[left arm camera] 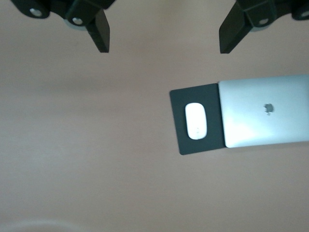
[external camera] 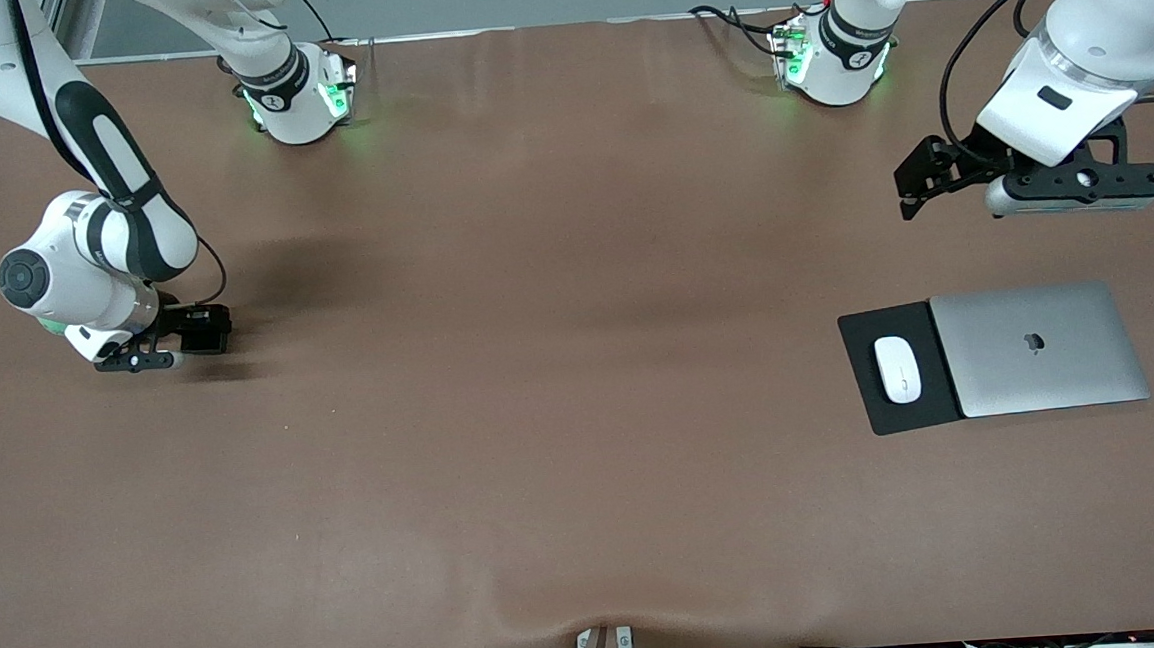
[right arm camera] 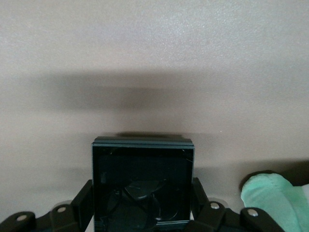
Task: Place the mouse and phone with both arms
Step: 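Carry the black phone to the green plush toy and lower it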
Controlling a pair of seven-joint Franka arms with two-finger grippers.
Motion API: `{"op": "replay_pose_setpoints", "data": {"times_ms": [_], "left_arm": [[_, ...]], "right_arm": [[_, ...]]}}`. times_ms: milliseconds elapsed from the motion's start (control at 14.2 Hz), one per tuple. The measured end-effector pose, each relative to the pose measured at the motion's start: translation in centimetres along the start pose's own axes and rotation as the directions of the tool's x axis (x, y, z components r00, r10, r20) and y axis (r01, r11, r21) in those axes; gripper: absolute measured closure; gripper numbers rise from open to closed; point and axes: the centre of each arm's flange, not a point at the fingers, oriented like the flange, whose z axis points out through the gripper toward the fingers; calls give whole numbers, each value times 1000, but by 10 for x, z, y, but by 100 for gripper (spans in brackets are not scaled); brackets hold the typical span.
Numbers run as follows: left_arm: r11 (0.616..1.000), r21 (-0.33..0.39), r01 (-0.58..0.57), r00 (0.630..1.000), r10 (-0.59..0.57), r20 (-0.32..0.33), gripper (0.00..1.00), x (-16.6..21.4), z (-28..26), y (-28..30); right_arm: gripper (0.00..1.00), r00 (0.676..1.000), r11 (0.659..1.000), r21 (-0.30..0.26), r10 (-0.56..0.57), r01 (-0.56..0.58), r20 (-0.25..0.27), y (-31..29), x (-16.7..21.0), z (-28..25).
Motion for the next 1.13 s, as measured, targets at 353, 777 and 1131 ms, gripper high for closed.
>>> {"op": "replay_pose_setpoints", "data": {"times_ms": [353, 777, 1131], "left_arm": [[1000, 10, -12, 1000, 12, -5, 0, -1, -7, 5], [999, 2, -38, 999, 38, -10, 0, -6, -23, 19], [999, 1, -39, 999, 39, -15, 0, -6, -26, 20]], "right_arm": [[19, 1000, 1000, -5, -22, 22, -9, 6, -5, 12], [1, 1000, 1000, -4, -20, 20, -7, 8, -6, 13], [0, 995, 999, 43, -37, 33, 96, 4, 14, -33]]}}
